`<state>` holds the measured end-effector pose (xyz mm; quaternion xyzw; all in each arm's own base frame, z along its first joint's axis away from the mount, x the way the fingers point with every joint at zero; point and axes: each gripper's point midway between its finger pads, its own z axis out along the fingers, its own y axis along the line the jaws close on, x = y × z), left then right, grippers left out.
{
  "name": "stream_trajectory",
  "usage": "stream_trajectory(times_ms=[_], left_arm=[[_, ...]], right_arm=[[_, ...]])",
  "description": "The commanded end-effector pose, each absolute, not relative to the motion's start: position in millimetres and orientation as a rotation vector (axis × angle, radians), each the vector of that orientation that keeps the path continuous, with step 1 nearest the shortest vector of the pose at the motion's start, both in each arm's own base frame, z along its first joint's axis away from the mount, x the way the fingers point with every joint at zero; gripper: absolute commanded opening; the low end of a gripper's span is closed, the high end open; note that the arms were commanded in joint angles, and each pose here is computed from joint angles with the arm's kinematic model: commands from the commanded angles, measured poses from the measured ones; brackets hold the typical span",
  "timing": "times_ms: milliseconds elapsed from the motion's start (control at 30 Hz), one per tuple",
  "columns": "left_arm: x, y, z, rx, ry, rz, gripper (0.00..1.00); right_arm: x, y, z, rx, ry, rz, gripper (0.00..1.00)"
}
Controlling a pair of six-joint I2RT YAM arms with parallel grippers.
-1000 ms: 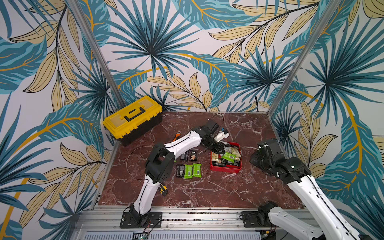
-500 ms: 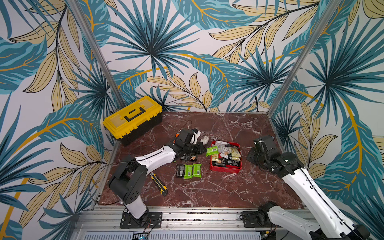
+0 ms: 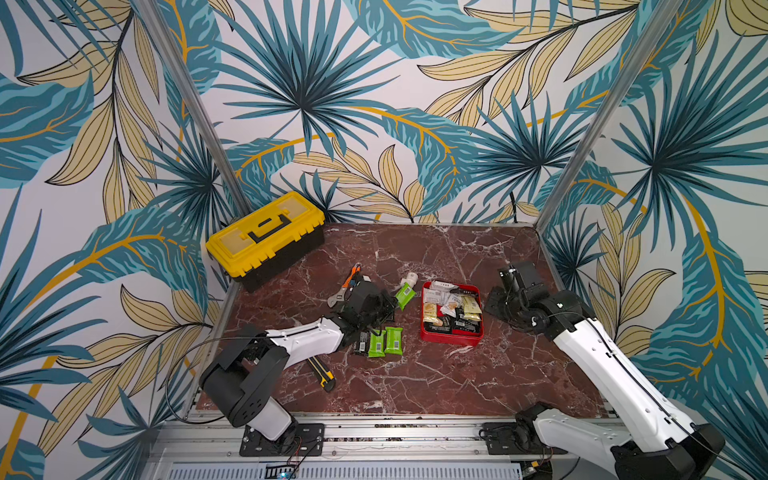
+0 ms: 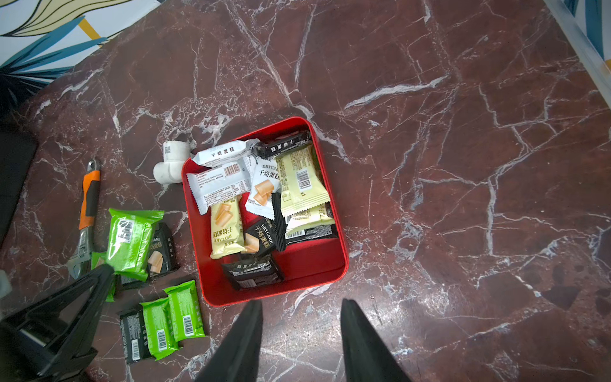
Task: Take the cookies out of the storage box
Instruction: Place the cookie at the center of the board.
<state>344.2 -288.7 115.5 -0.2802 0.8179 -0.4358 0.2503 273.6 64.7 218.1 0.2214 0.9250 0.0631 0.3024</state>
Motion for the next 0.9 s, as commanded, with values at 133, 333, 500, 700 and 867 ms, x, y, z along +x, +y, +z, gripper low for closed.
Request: stream_trajectory(times_ms=[133,333,500,700,867], left_arm=[[342.9,-296.3,87.2,-1.090,2.123,-1.204,0.00],[329.3,-287.9,64.1,-1.304,2.088,-1.109,0.00],[315.3,-280.8,48.2,-1.426,2.079,-1.028,0.00],[309.3,-279.5,41.1,-1.466,2.097,-0.989,0.19],[305.3,-274.8,50.5,-1.452,2.112,-0.929,0.43]], right_arm=[[271.8,67.0,224.1,0.561,2.444,0.196,0.44],[269.2,66.7,221.8,0.566,2.443,0.205,0.44],[269.6,68.0,221.2,0.560,2.445,0.211,0.44],[270.0,70.2,218.3,0.554,2.454,0.221,0.44],[270.0,71.8,215.8,0.552,2.457,0.232,0.44]])
